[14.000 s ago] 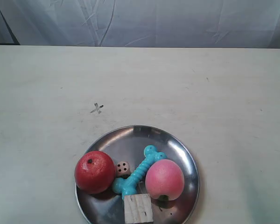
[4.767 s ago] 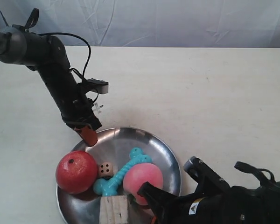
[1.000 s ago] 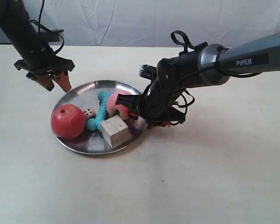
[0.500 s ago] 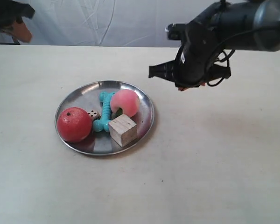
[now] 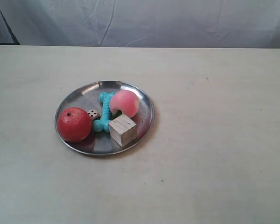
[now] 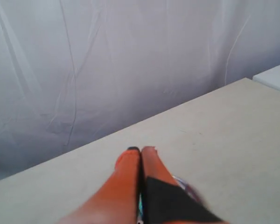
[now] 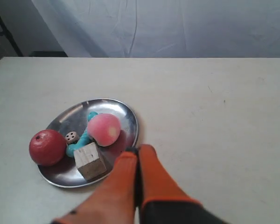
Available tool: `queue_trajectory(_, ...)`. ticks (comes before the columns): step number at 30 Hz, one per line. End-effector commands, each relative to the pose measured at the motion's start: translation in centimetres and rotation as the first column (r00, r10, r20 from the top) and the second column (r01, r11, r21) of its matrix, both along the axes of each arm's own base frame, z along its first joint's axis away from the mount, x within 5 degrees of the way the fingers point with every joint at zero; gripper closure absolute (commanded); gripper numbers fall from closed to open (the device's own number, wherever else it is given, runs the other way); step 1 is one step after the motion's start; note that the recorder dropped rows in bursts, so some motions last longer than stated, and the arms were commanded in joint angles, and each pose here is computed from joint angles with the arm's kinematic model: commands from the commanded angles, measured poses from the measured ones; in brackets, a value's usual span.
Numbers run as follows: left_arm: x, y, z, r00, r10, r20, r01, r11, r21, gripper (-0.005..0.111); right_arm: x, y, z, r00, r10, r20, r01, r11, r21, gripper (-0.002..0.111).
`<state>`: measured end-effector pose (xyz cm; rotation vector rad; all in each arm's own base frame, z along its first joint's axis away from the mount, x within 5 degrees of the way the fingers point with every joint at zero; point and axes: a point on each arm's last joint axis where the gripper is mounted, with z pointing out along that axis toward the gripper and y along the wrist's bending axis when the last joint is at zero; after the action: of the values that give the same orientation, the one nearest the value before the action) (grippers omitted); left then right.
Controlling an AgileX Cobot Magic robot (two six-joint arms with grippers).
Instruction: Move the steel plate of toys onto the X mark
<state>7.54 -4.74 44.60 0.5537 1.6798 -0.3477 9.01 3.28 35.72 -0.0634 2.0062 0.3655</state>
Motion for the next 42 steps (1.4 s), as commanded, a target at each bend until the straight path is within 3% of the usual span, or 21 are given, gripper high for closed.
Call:
queue_trajectory(1,-2.2,0.5,-5.5,0.997,0.077,0.017,-0.078,0.996,0.049,0.107,-2.7,-1.8,-1.6,0.999,-0.004,0.039,0.004,1.0,0.015,0.108)
queue_trajectory(7,-2.0,0.4,-11.7,0.982,0.057,-0.182,-0.044,0.996,0.072,0.107,-3.5,-1.8,-2.2,1.0,0.016,-0.017,-0.015,0.997,0.081,0.108)
queue_trajectory(11,-2.0,0.6,-13.4,0.964,0.055,-0.261,-0.019,0.99,0.138,0.107,-3.5,-1.8,-2.1,1.0,0.016,-0.014,-0.015,0.997,0.081,0.108)
queue_trajectory(19,-2.0,1.0,-13.7,0.961,0.088,-0.261,-0.037,0.98,0.195,0.107,-3.9,-2.1,-2.0,1.0,-0.022,-0.004,0.022,0.993,0.12,0.108)
queue_trajectory(20,-2.0,1.0,-13.7,0.961,0.091,-0.261,-0.038,0.979,0.2,0.107,-4.0,-2.4,-2.0,0.998,-0.06,0.011,0.058,0.993,0.104,0.108)
queue_trajectory(22,-2.0,1.0,-13.7,0.961,0.091,-0.261,-0.038,0.979,0.2,0.107,-4.2,-3.6,-1.6,0.983,-0.136,0.125,0.144,0.988,-0.056,0.108)
queue_trajectory(27,-2.0,1.0,-13.7,0.961,0.091,-0.261,-0.038,0.979,0.2,0.107,-7.5,-4.9,-1.1,0.878,-0.415,0.24,0.416,0.908,0.049,0.108)
queue_trajectory(30,-2.0,1.0,-13.7,0.961,0.091,-0.261,-0.038,0.979,0.2,0.107,-8.8,-4.9,-1.0,0.83,-0.481,0.282,0.476,0.875,0.092,0.108)
queue_trajectory(37,-2.0,1.0,-13.7,0.961,0.091,-0.261,-0.038,0.979,0.2,0.107,-8.3,-4.1,-0.7,0.825,-0.4,0.4,0.402,0.912,0.082,0.108)
queue_trajectory(42,-2.0,1.0,-13.7,0.961,0.091,-0.261,-0.038,0.979,0.2,0.107,-5.6,-3.6,-3.9,0.859,-0.329,0.393,0.343,0.939,0.038,0.108)
